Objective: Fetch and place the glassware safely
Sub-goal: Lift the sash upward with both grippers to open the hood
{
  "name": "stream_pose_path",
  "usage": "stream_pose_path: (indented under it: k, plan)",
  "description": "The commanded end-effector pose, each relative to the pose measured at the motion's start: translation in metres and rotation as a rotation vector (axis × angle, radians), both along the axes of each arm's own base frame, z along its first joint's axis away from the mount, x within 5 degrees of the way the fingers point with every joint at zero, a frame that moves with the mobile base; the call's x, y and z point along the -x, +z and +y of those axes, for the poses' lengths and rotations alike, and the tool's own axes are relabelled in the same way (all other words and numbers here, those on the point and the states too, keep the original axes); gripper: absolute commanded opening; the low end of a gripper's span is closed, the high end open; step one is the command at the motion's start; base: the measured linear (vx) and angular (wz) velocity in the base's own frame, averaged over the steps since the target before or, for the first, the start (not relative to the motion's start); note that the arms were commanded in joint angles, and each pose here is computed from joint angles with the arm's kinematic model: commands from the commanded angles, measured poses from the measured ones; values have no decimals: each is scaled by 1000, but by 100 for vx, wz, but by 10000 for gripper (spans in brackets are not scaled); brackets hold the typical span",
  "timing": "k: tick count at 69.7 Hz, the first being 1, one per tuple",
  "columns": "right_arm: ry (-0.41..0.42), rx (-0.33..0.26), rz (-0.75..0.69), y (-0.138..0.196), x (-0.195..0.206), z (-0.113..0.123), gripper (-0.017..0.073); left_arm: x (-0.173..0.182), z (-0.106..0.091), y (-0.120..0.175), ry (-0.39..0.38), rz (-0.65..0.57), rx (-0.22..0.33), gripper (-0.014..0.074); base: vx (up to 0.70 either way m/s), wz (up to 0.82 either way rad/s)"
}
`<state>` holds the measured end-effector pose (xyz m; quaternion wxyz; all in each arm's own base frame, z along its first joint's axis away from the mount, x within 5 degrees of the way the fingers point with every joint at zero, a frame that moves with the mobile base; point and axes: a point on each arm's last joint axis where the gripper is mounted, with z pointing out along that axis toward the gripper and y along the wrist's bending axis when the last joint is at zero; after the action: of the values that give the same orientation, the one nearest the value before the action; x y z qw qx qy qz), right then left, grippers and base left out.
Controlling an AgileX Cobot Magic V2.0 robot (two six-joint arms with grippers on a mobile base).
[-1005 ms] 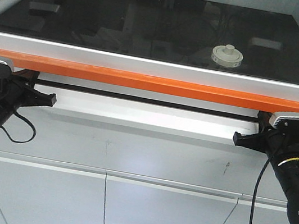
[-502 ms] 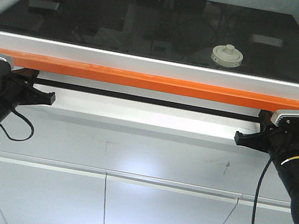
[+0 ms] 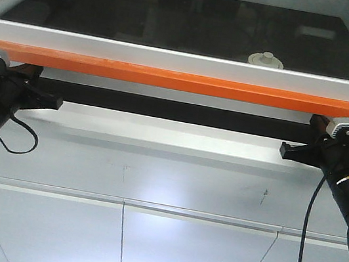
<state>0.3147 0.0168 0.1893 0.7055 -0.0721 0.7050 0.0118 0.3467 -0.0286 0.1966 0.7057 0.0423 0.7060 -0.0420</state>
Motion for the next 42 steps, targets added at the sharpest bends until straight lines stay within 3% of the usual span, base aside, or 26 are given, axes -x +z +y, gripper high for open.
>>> stream_pose_path:
  k: [1, 42]
  plan:
    - [14, -13, -323, 55, -1, 1, -4, 2, -2, 56, -11, -304, 38, -7, 0, 0]
    - [11, -3, -429, 109, -4, 1, -4, -20, -6, 118, -28, -389, 22, -7, -1, 2]
